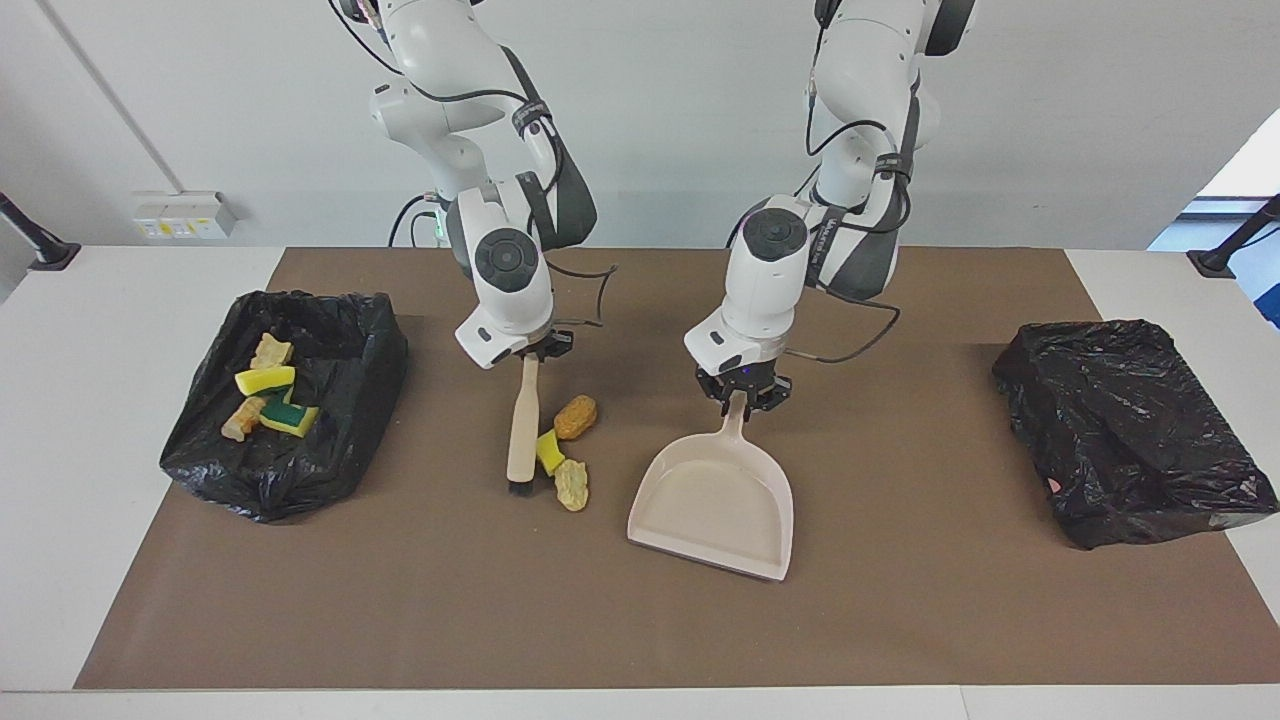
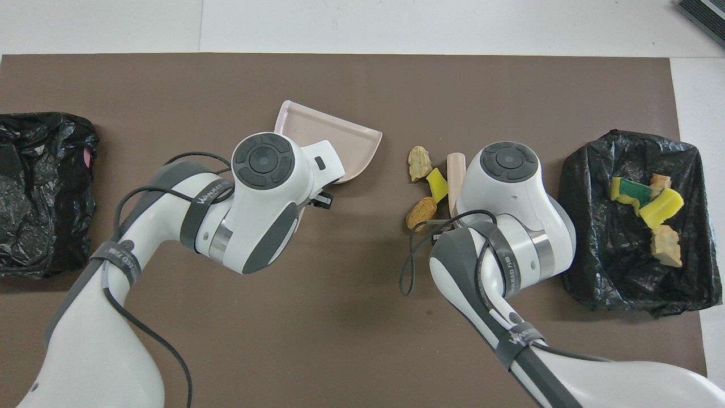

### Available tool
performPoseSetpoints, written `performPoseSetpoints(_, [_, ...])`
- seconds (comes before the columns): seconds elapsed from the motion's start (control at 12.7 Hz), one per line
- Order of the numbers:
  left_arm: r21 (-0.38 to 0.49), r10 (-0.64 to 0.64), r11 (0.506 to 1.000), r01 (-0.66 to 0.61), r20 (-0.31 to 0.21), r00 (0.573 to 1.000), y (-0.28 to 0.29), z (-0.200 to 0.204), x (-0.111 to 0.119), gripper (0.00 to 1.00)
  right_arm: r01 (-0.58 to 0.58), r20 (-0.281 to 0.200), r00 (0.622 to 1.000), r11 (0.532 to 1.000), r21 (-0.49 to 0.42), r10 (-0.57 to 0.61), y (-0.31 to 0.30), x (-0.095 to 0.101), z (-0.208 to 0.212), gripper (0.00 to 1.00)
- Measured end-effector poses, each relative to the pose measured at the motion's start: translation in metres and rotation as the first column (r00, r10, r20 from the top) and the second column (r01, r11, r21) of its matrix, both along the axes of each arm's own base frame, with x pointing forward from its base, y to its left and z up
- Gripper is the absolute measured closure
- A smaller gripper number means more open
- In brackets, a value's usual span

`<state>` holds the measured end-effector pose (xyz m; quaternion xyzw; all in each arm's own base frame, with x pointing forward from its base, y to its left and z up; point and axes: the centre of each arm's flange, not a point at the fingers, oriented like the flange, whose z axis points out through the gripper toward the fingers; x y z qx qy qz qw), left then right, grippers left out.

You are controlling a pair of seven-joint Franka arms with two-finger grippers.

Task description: Sweep and dump trash in bin

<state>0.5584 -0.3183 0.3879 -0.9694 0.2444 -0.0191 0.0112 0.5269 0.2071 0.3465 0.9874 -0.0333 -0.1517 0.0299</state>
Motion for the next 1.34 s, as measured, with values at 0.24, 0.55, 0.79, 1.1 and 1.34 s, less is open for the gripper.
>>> performPoseSetpoints(0.24, [0.039,-0.250,0.966,0.254,-0.075,0.965,0.041,0.023,0.002,0.69,-0.007,0.005,1.000,1.000,0.024,0.007,0.019,-0.004,0.005,0.73])
performPoseSetpoints(0.55, [0.059,-0.502,0.856,0.514,-0.144,0.853,0.061,0.031,0.000,0.69,0.037,0.019,0.999,0.999,0.002,-0.037,-0.001,0.009,0.031,0.73])
performPoseSetpoints(0.79, [0.048,-0.607,0.783,0.620,-0.156,0.779,0.062,0.030,0.000,0.69,-0.084,-0.017,0.996,0.992,-0.097,0.082,-0.046,0.012,0.031,0.73])
performPoseSetpoints(1.1, [0.036,-0.724,0.677,0.735,-0.146,0.674,0.060,0.027,0.001,0.69,-0.161,-0.083,0.985,0.983,-0.088,0.153,-0.041,-0.011,0.008,0.73])
performPoseSetpoints(1.34, [0.045,-0.776,0.621,0.782,-0.105,0.622,0.029,0.010,-0.016,0.69,-0.173,-0.076,0.982,0.985,-0.017,0.171,-0.008,-0.028,0.000,0.73])
